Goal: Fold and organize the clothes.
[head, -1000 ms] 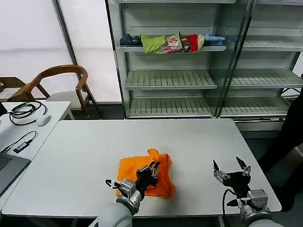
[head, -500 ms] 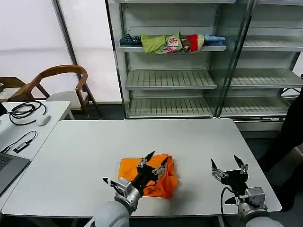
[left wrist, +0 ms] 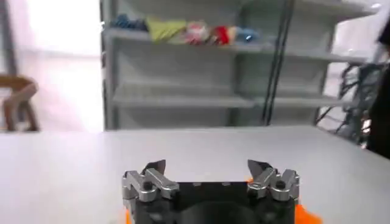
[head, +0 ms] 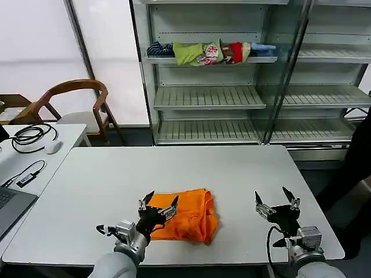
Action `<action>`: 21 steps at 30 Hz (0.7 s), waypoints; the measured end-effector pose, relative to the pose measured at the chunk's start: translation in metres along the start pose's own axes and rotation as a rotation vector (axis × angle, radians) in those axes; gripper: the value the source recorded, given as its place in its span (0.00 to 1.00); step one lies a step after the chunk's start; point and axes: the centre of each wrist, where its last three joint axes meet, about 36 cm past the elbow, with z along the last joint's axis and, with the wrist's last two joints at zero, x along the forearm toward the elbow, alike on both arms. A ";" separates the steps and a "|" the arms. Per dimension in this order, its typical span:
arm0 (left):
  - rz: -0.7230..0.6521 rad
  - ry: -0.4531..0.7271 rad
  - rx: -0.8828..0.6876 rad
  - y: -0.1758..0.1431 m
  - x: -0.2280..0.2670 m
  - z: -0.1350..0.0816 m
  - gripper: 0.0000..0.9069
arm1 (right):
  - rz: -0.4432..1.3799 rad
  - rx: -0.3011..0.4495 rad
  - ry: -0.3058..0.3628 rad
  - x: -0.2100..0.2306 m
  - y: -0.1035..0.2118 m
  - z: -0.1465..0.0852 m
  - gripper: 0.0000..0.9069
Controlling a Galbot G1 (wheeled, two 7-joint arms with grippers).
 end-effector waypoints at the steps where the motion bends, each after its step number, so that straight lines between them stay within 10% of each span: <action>1: -0.015 0.012 0.008 0.000 -0.001 0.002 1.00 | 0.000 0.000 0.001 0.000 0.000 0.000 1.00; 21: -0.278 0.121 0.073 0.012 -0.026 0.041 1.00 | 0.003 0.004 0.004 0.000 0.002 0.001 1.00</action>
